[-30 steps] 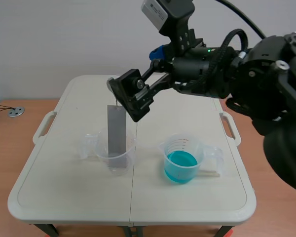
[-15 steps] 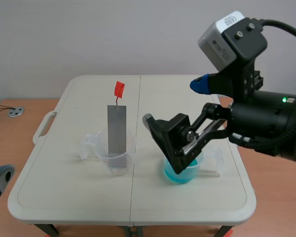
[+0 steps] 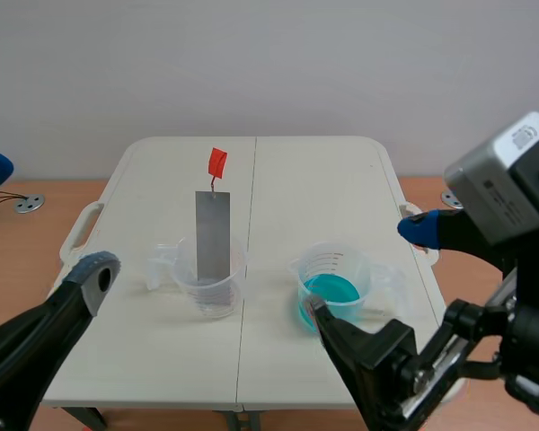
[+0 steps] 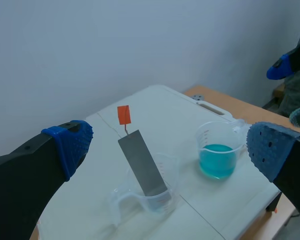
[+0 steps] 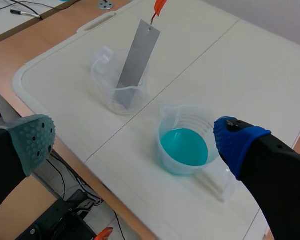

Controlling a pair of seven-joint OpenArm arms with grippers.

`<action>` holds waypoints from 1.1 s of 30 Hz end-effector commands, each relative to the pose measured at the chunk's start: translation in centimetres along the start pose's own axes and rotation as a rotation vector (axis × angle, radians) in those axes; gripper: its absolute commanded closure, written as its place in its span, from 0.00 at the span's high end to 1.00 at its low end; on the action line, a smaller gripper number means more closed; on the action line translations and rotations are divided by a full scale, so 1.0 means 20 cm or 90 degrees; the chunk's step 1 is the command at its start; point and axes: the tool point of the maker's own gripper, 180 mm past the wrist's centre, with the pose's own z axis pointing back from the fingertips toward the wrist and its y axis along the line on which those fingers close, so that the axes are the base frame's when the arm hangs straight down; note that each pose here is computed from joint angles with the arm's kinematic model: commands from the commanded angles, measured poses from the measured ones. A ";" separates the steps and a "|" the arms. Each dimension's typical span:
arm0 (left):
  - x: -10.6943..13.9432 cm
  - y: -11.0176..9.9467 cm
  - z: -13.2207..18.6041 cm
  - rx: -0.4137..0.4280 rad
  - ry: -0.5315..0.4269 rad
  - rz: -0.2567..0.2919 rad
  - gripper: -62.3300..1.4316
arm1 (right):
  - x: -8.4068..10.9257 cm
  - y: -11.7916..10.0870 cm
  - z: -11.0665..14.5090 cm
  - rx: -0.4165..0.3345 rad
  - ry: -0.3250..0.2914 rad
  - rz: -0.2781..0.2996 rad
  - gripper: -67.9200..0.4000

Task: Hold the metal plate by the orange handle, dip it into the blue solution, take it out and point at it, then put the plate back in the beaker on the left.
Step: 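Return to the home posture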

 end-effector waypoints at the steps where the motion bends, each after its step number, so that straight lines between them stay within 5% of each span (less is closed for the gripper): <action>1: 0.03 0.02 0.00 0.008 -0.020 0.000 1.00 | 0.05 0.00 0.01 -0.004 -0.027 0.007 0.98; 12: 0.04 0.02 -0.01 0.008 -0.024 -0.003 1.00 | 0.02 -0.03 0.04 -0.049 -0.027 0.003 0.98; 33: 0.03 0.02 -0.01 0.009 -0.021 -0.002 1.00 | 0.03 -0.06 0.04 -0.064 -0.025 0.015 0.98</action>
